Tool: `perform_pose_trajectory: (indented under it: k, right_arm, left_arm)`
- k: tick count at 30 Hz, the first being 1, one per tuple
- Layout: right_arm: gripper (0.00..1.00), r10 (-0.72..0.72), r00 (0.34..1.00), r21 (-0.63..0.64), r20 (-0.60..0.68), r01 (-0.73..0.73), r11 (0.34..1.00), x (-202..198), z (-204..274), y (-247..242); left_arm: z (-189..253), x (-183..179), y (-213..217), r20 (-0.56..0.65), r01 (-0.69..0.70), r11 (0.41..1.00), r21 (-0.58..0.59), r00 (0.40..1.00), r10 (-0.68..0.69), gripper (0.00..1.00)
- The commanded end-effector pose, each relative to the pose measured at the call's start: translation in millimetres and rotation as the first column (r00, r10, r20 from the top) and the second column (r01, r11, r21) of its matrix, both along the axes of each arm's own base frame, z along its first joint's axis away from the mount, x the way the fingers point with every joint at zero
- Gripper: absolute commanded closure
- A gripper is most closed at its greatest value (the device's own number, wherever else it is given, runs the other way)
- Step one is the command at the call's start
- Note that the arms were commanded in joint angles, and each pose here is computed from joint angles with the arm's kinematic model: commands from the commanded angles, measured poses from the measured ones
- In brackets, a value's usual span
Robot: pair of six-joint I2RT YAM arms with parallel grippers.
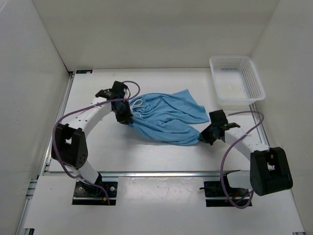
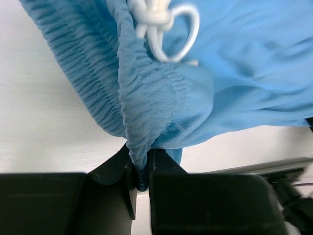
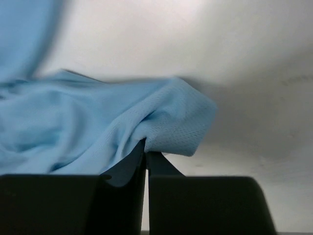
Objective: Fold and stack the shorts
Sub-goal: Flatten the shorts out
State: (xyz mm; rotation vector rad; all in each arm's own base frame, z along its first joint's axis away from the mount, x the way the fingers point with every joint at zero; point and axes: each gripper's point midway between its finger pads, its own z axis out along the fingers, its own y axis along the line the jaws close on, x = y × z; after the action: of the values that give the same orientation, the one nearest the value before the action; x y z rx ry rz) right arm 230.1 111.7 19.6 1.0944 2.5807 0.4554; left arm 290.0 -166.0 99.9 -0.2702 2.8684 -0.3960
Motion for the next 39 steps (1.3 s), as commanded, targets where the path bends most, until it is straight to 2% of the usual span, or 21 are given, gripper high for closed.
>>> perform_pose_trajectory:
  k: [1,2,5,7,8,11,14,15,16,17,18,19,21,24,27,28,29,32,35,36,39]
  right_arm:
    - [0.99,0.027,0.969,-0.080,0.247,-0.008,0.997,81,70,-4]
    - [0.99,0.037,0.942,-0.121,0.333,0.003,0.993,114,111,-9]
    - [0.99,0.055,0.898,-0.189,0.436,0.032,0.981,149,169,-20]
    - [0.99,0.084,0.848,-0.206,0.524,0.031,0.978,168,219,-21]
    - [0.99,0.095,0.835,-0.213,0.541,0.027,0.977,170,230,-21]
    - [0.99,0.142,0.826,-0.246,0.546,-0.005,0.969,164,238,-19]
    - [0.99,0.226,0.864,-0.297,0.449,-0.094,0.950,126,196,-14]
    - [0.99,0.245,0.866,-0.306,0.437,-0.114,0.945,110,190,-15]
    - [0.99,0.259,0.878,-0.312,0.402,-0.135,0.941,97,176,-15]
    - [0.99,0.266,0.900,-0.319,0.345,-0.154,0.935,75,149,-21]
    - [0.99,0.275,0.907,-0.310,0.320,-0.173,0.935,65,136,-21]
    - [0.99,0.281,0.910,-0.302,0.304,-0.188,0.935,59,125,-20]
    - [0.99,0.286,0.927,-0.307,0.242,-0.207,0.929,51,100,-23]
    - [0.99,0.301,0.935,-0.307,0.185,-0.236,0.922,52,89,-21]
    - [0.99,0.306,0.932,-0.323,0.193,-0.234,0.917,58,93,-22]
    - [0.99,0.314,0.930,-0.327,0.192,-0.240,0.914,58,93,-22]
    - [0.99,0.314,0.930,-0.327,0.192,-0.241,0.914,58,93,-22]
    - [0.99,0.314,0.932,-0.328,0.183,-0.243,0.913,56,90,-23]
    - [0.99,0.318,0.932,-0.321,0.171,-0.253,0.913,52,85,-22]
    - [0.99,0.318,0.932,-0.321,0.171,-0.253,0.913,52,85,-22]
    - [0.99,0.327,0.931,-0.321,0.162,-0.264,0.910,49,82,-20]
  left_arm:
    - [61,33,15,0.133,-0.043,0.996,-0.074,0.990,0.052,0.90]
    - [82,55,29,0.168,-0.072,0.995,-0.075,0.982,0.084,0.90]
    - [106,93,61,0.194,-0.161,0.984,-0.078,0.966,0.173,0.90]
    - [150,112,68,0.261,-0.160,0.978,-0.137,0.946,0.191,0.90]
    - [150,112,66,0.259,-0.154,0.977,-0.146,0.948,0.188,0.90]
    - [155,109,67,0.263,-0.151,0.975,-0.163,0.946,0.190,0.90]
    - [125,76,60,0.204,-0.126,0.980,-0.153,0.966,0.156,0.88]
    - [133,57,51,0.236,-0.100,0.981,-0.166,0.962,0.137,0.83]
    - [100,32,49,0.151,-0.114,0.981,-0.154,0.979,0.138,0.61]
    - [101,21,46,0.187,-0.102,0.980,-0.168,0.973,0.134,0.39]
    - [87,11,41,0.154,-0.099,0.979,-0.177,0.980,0.127,0.18]
    - [59,-3,44,0.086,-0.111,0.981,-0.157,0.988,0.125,0.02]
    - [35,-4,42,-0.001,-0.119,0.983,-0.142,0.993,0.120,0.00]
    - [29,2,42,0.006,-0.102,0.990,-0.094,0.995,0.103,0.06]
    - [30,1,47,0.039,-0.102,0.994,-0.027,0.994,0.103,0.29]
    - [33,-2,48,0.059,-0.096,0.995,-0.011,0.994,0.097,0.46]
    - [16,-25,54,0.006,-0.120,0.993,0.025,0.993,0.119,0.65]
    - [8,-44,53,-0.017,-0.120,0.992,0.028,0.993,0.120,0.62]
    - [-13,-75,38,-0.083,-0.117,0.993,-0.025,0.990,0.115,0.33]
    - [-28,-94,29,-0.152,-0.123,0.991,-0.046,0.982,0.115,0.22]
    - [-43,-105,14,-0.181,-0.144,0.986,-0.087,0.975,0.127,0.22]
